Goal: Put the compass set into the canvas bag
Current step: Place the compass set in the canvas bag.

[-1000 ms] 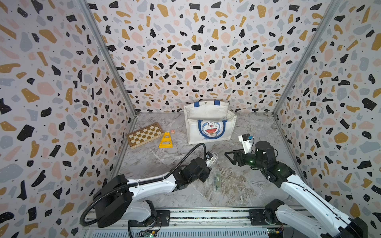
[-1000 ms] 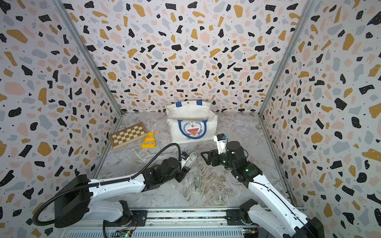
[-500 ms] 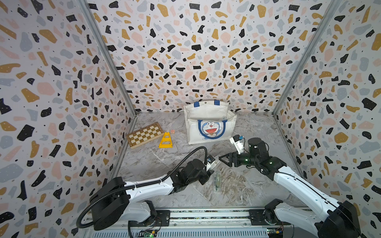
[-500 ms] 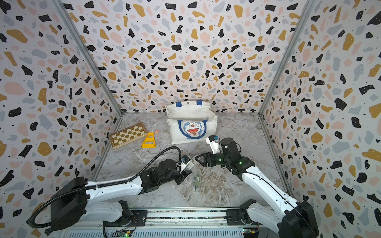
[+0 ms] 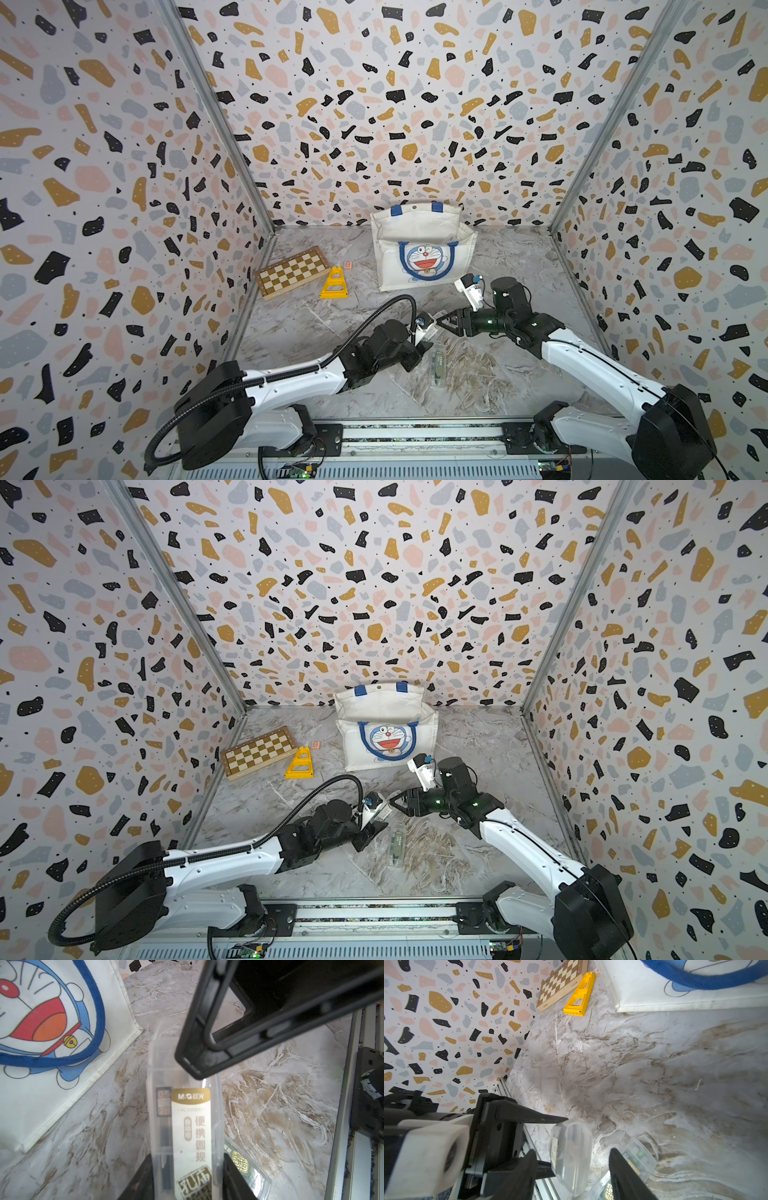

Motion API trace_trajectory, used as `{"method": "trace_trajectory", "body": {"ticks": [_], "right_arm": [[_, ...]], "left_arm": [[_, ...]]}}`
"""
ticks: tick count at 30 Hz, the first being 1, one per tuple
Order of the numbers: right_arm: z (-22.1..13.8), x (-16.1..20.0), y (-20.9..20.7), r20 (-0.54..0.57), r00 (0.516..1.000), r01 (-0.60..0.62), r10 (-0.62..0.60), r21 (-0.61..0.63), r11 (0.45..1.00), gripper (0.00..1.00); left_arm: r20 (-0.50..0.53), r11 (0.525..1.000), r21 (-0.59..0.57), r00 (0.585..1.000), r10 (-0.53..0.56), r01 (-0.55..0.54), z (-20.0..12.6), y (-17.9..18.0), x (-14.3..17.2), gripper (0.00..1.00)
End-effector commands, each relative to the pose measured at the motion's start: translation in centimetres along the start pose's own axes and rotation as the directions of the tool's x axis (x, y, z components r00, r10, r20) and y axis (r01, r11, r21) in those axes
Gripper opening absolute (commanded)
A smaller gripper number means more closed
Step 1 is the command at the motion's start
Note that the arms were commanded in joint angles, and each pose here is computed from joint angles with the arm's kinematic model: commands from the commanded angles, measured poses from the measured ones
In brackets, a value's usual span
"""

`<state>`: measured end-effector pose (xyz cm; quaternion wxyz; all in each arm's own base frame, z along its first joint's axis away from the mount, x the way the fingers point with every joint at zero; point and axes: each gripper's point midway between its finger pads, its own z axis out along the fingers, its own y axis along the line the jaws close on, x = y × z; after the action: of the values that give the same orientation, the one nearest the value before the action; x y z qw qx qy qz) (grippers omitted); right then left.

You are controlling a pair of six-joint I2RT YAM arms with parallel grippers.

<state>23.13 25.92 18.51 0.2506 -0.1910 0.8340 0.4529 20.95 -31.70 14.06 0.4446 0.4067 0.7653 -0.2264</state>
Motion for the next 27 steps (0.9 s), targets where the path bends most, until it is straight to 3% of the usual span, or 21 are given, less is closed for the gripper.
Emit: {"method": "trace_trajectory", "body": {"ticks": [1,13,21,24,27], "right_arm": [[0.2,0.0,1.3,0.020,1.000,-0.008,0.010,-0.079,0.997,0.51],[0.9,0.3,1.4,0.003,1.000,-0.016,0.017,-0.088,0.996,0.21],[0.7,0.1,0.5,0.021,1.000,-0.002,0.002,-0.029,1.000,0.09],[0.5,0.2,-0.4,0.035,0.999,0.002,-0.003,0.028,1.000,0.01],[-0.3,0.4,-1.9,0.042,0.999,0.001,-0.006,0.120,0.993,0.00]], "left_arm": [[0.060,1.000,-0.011,0.998,0.005,-0.005,-0.3,0.1,-1.5,0.19],[0.047,0.999,-0.036,0.999,-0.009,0.011,-0.3,0.6,-1.2,0.22],[0.031,0.997,-0.060,0.999,-0.041,0.043,-0.5,1.0,-1.0,0.49],[0.033,0.995,-0.067,0.997,-0.066,0.068,-0.6,1.1,-0.7,0.60],[0.036,0.994,-0.066,0.996,-0.084,0.086,-0.6,1.1,-0.4,0.67]]}}
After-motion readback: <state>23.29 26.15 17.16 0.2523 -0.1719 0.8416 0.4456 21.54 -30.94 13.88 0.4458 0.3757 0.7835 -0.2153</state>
